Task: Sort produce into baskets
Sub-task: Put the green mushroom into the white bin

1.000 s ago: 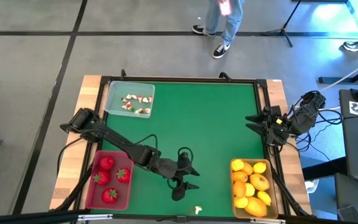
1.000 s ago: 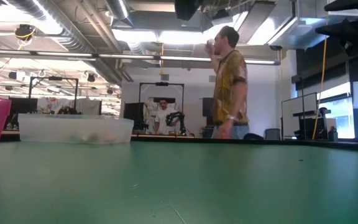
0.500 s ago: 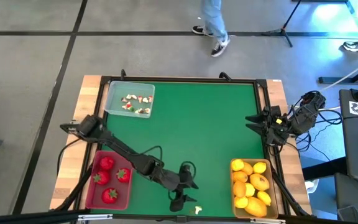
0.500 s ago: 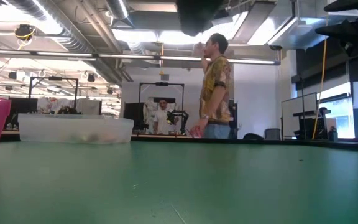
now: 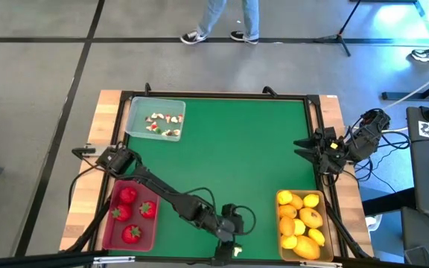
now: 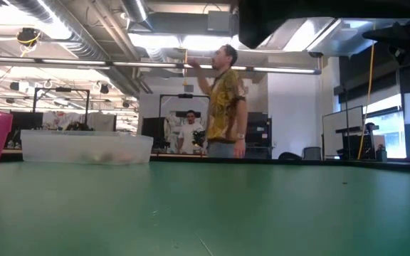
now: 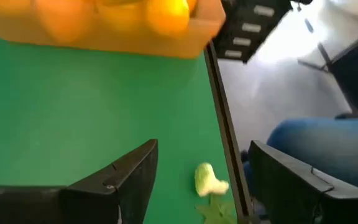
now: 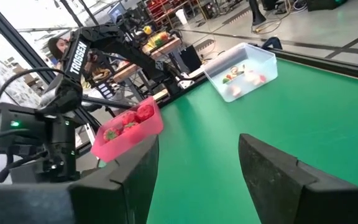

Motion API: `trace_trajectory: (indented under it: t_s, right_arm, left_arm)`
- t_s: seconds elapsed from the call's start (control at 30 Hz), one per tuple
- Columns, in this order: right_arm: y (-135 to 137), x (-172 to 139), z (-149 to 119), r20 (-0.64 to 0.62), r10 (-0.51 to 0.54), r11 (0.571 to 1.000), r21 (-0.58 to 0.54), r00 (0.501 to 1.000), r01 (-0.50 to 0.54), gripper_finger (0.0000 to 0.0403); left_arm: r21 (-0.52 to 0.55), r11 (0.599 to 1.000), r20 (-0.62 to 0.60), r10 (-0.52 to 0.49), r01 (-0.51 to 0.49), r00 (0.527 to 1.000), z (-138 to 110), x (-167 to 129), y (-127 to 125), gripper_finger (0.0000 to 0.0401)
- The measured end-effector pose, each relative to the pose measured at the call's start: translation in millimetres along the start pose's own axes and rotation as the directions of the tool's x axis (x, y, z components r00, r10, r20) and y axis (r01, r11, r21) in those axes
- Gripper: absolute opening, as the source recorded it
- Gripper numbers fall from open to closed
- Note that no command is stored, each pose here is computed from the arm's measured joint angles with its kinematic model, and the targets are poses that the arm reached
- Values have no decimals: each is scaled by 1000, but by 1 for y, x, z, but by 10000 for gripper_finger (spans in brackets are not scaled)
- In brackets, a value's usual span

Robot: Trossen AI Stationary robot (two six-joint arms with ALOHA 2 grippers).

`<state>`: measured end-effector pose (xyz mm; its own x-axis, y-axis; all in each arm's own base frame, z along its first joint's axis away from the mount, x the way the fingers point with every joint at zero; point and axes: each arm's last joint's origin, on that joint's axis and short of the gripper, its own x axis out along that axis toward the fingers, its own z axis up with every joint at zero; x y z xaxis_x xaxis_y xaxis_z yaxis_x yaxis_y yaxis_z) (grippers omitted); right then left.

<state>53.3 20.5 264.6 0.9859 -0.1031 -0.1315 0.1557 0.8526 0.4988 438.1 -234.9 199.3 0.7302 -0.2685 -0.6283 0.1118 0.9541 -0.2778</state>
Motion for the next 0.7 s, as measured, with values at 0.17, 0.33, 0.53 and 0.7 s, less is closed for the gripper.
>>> trace_trajectory:
  t_s: [0.17,0.33,0.53,0.7]
  right_arm:
    - [-1,0,-1,-5,-4,1000,-8,1000,4,221]
    - [-1,0,-1,-6,-4,1000,-8,1000,4,221]
    - [-1,0,-1,-8,-6,1000,6,1000,6,221]
    - [-1,0,-1,-14,-3,1000,15,1000,3,221]
  left_arm:
    - [25,999,25,-23,23,999,-2,-1,-11,246]
    - [55,998,-3,-37,37,999,-15,8,-19,246]
    - [52,998,-18,-43,44,999,-32,34,-15,246]
    - [64,997,-18,-41,42,999,-31,39,-9,246]
